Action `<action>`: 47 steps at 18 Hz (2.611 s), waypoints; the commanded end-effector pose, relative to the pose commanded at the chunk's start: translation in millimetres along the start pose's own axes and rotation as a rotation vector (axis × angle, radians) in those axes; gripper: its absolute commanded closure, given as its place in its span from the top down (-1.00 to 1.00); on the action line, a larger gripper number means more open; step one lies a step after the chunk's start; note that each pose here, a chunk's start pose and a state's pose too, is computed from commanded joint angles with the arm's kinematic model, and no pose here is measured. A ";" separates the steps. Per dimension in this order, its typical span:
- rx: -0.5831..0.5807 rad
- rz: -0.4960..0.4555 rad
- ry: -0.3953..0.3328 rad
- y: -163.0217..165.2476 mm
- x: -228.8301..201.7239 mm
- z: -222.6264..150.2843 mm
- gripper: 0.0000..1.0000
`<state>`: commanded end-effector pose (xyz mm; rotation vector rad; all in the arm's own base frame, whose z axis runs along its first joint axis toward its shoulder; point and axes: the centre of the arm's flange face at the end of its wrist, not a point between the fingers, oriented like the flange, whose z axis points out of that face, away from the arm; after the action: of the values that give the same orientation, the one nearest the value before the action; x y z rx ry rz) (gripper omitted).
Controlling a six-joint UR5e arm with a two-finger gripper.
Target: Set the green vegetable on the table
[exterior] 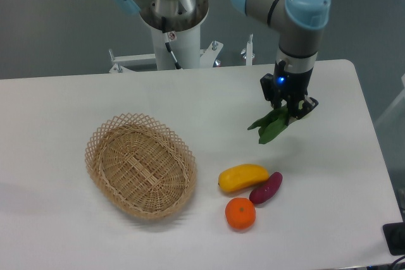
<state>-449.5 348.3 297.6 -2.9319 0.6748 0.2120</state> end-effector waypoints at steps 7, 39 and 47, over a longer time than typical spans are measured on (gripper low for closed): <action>-0.071 0.134 0.051 21.1 0.5 44.0 -0.20; 0.013 -0.038 -0.182 -2.3 -51.5 -55.1 1.00; 0.009 -0.063 -0.103 -0.1 -97.9 -169.6 1.00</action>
<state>-518.3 364.0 480.3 -2.9047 0.5657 0.3500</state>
